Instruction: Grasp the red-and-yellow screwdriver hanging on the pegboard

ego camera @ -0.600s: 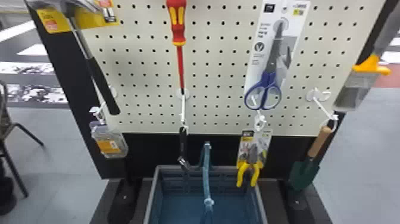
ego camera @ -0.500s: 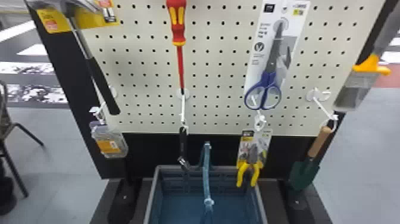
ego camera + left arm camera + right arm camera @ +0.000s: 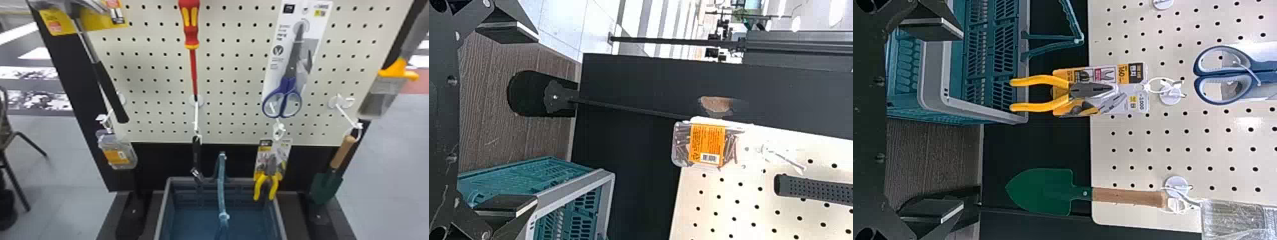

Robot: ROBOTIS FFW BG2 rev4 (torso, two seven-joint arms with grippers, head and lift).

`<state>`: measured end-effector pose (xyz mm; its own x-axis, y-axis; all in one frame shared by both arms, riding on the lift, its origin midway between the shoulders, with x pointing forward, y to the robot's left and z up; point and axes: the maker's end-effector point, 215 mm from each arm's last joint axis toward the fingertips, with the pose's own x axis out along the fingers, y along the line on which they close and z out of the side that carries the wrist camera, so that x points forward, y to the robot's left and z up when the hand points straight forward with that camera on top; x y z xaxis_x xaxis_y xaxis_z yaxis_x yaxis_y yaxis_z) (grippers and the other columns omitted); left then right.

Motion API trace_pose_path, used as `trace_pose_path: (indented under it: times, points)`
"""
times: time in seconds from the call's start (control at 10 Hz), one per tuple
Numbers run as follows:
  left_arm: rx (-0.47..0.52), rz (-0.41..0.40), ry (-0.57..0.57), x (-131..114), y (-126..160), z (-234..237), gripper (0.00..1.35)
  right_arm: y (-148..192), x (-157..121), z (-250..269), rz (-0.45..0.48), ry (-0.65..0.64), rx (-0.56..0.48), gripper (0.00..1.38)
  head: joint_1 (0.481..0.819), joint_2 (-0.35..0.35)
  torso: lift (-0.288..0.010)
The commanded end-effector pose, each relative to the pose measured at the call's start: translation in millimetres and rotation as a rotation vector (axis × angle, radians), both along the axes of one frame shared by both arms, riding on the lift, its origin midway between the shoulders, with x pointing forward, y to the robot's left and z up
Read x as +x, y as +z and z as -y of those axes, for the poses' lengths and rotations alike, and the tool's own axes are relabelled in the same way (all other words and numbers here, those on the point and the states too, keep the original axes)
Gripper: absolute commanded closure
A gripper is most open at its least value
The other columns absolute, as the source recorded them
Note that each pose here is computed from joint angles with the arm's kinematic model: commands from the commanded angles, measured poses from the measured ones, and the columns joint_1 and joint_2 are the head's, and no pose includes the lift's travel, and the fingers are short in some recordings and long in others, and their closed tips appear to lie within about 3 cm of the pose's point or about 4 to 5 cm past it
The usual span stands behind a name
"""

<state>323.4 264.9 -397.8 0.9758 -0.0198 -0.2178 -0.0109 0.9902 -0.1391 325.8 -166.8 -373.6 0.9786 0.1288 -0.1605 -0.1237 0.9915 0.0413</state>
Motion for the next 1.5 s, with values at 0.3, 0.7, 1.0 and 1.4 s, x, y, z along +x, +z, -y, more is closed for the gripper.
trace_pose_path:
  times: [0.3,0.7,1.0,1.4]
  points:
    - [0.006,0.048,-0.016,14,24,9,0.16,-1,0,0,-0.002,-0.003,0.003,0.11,0.549,0.0,-0.1]
    - [0.043,0.123,-0.046,44,85,20,0.16,-4,-1,0,-0.007,-0.006,0.003,0.11,0.549,0.0,-0.1]
    - [0.062,0.178,-0.055,59,151,19,0.16,-6,-2,0,-0.011,-0.005,0.001,0.11,0.549,0.0,-0.1]
    - [0.084,0.257,-0.07,71,232,25,0.16,-7,-1,0,-0.011,-0.003,-0.003,0.11,0.549,0.0,-0.1]
